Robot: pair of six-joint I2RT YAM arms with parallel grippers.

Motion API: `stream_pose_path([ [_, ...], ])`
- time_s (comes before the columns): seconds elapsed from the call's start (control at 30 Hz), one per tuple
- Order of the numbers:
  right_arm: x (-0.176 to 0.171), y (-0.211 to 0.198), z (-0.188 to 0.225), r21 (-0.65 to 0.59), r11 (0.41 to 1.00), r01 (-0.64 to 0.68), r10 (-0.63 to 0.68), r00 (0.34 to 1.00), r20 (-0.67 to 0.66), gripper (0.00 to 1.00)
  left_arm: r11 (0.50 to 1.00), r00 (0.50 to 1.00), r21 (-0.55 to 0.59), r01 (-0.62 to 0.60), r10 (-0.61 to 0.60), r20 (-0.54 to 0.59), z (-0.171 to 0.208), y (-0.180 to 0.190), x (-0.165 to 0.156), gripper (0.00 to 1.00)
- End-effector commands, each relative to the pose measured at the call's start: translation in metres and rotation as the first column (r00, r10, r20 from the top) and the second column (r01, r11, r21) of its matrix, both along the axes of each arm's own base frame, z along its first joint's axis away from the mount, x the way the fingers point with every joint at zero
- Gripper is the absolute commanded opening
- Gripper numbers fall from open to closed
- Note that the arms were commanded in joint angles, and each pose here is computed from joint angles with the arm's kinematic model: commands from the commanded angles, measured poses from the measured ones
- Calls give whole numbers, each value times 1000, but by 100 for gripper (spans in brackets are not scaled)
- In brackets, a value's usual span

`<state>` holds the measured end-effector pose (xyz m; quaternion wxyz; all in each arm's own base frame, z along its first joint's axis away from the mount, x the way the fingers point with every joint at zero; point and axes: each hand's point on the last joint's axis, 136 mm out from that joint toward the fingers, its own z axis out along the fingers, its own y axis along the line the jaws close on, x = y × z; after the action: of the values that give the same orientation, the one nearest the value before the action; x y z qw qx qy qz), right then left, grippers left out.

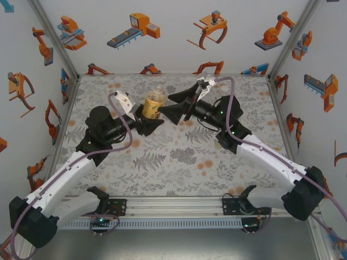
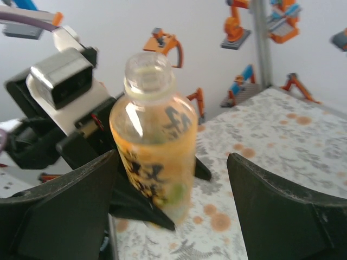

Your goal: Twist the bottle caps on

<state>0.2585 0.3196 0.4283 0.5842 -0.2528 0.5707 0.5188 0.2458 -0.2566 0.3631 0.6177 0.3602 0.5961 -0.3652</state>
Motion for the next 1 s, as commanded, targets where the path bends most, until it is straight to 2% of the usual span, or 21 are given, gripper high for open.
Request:
stream_pose_path([
  [0.0,14,-19,-4,-117,981,155,-153,988,25,74,996,997,61,-72,70,31,10,18,5,39],
  [0.17,37,-42,-43,-301,913,275,-308,949,-69,72,986,991,99,-131,130,17,15,38,16,30],
  [0.3,50,-62,-79,-400,863,307,-396,904,-162,69,986,990,96,-138,137,17,20,47,23,23],
  [0.4,60,-78,-111,-474,822,316,-463,855,-233,67,984,988,92,-152,153,2,16,51,32,13],
  [0.5,65,-98,-146,-566,757,326,-548,789,-277,64,985,987,71,-155,158,-30,8,57,39,1],
  [0.67,67,-142,-210,-717,640,275,-689,620,-376,61,986,983,65,-153,159,-94,-8,61,44,0],
  [0.77,62,-163,-244,-768,597,231,-743,522,-420,57,985,979,74,-156,165,-122,-12,62,46,0],
  [0.87,56,-180,-273,-815,548,191,-787,449,-424,54,985,979,83,-154,164,-120,-14,62,44,0],
  [0.97,51,-188,-293,-843,515,153,-806,420,-417,50,983,979,93,-156,167,-114,-16,63,43,0],
])
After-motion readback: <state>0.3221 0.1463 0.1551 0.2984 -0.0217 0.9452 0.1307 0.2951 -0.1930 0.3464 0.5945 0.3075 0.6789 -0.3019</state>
